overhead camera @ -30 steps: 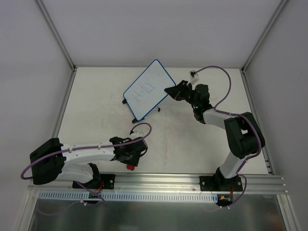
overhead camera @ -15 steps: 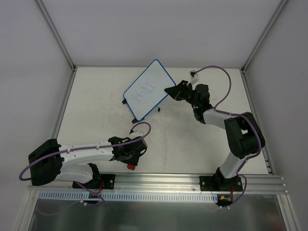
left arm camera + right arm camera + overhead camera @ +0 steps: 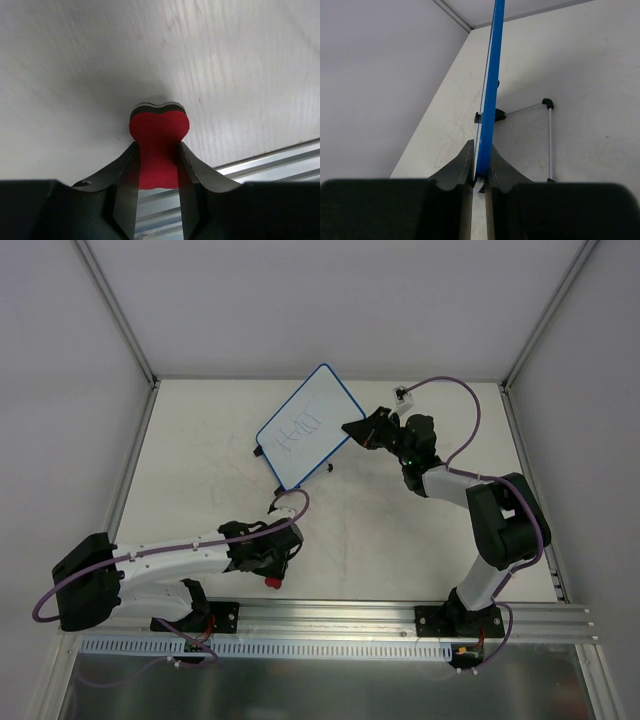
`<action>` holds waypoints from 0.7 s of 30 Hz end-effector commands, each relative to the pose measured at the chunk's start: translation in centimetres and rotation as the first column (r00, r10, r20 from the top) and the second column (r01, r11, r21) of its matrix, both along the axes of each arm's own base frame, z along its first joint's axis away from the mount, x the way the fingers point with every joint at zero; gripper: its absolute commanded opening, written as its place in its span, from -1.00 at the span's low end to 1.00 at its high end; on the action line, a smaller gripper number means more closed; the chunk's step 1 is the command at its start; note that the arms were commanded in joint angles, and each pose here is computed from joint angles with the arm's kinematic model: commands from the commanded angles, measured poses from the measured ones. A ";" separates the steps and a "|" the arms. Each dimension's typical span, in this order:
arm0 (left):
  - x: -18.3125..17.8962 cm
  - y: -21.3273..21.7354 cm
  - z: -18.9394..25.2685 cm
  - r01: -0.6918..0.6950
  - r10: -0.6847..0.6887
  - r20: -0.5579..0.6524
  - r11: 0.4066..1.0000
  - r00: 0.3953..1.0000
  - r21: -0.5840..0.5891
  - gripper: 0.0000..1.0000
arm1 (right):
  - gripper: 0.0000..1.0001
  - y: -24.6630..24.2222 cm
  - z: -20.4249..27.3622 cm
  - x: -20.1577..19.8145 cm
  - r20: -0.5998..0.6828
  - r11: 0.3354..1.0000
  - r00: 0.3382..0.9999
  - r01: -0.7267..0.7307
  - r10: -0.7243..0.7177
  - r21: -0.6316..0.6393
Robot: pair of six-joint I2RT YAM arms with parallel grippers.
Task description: Erase the whiteboard
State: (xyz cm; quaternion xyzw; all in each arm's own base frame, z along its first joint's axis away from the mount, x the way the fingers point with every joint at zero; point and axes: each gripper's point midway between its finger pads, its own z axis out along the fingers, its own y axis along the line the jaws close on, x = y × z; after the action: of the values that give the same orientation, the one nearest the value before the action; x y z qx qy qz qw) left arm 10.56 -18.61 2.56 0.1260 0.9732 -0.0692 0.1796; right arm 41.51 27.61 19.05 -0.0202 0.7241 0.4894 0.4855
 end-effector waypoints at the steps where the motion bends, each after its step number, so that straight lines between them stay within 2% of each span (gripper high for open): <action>1: 3.5 -1.0 4.4 -0.010 0.023 0.105 0.993 0.994 -0.115 -0.76 | -0.86 0.1 2.2 -0.3 0.140 0.999 0.989 -0.036 0.037 -0.011; 7: 9.2 -0.5 12.2 -0.010 0.091 0.229 0.944 0.969 -0.330 -0.77 | -0.86 0.1 1.9 -0.4 0.145 0.999 0.988 -0.041 0.044 -0.021; 10: 12.2 -0.8 15.1 -0.018 0.122 0.239 0.918 0.963 -0.396 -0.80 | -0.87 0.3 1.8 -0.5 0.145 0.999 0.988 -0.049 0.052 -0.023; 14: 17.4 -1.9 16.5 -0.064 0.172 0.188 0.878 0.967 -0.474 -0.88 | -0.88 0.2 1.5 -0.6 0.150 0.998 0.987 -0.050 0.054 -0.031; 16: 20.6 -1.5 18.7 -0.089 0.219 0.190 0.844 0.957 -0.528 -0.90 | -0.88 0.2 1.3 -0.7 0.149 0.998 0.987 -0.051 0.057 -0.038; 18: 23.3 -1.1 18.2 -0.145 0.261 0.145 0.831 0.954 -0.537 -0.93 | -0.88 0.2 1.3 -0.8 0.152 0.998 0.987 -0.053 0.058 -0.040; 19: 25.2 -0.4 19.8 -0.154 0.291 0.161 0.812 0.943 -0.563 -0.95 | -0.88 0.3 1.2 -0.8 0.149 0.998 0.987 -0.054 0.060 -0.041; 21: 27.5 0.2 18.7 -0.216 0.334 0.113 0.798 0.936 -0.562 -0.95 | -0.88 0.4 1.2 -0.8 0.150 0.998 0.987 -0.056 0.062 -0.043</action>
State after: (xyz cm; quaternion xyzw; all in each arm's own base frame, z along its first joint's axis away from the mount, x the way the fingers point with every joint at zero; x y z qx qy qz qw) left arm 35.34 -18.19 19.07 -0.0580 0.9133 -0.2603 0.3078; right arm 41.12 27.67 19.14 -0.0361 0.7164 0.4933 0.4920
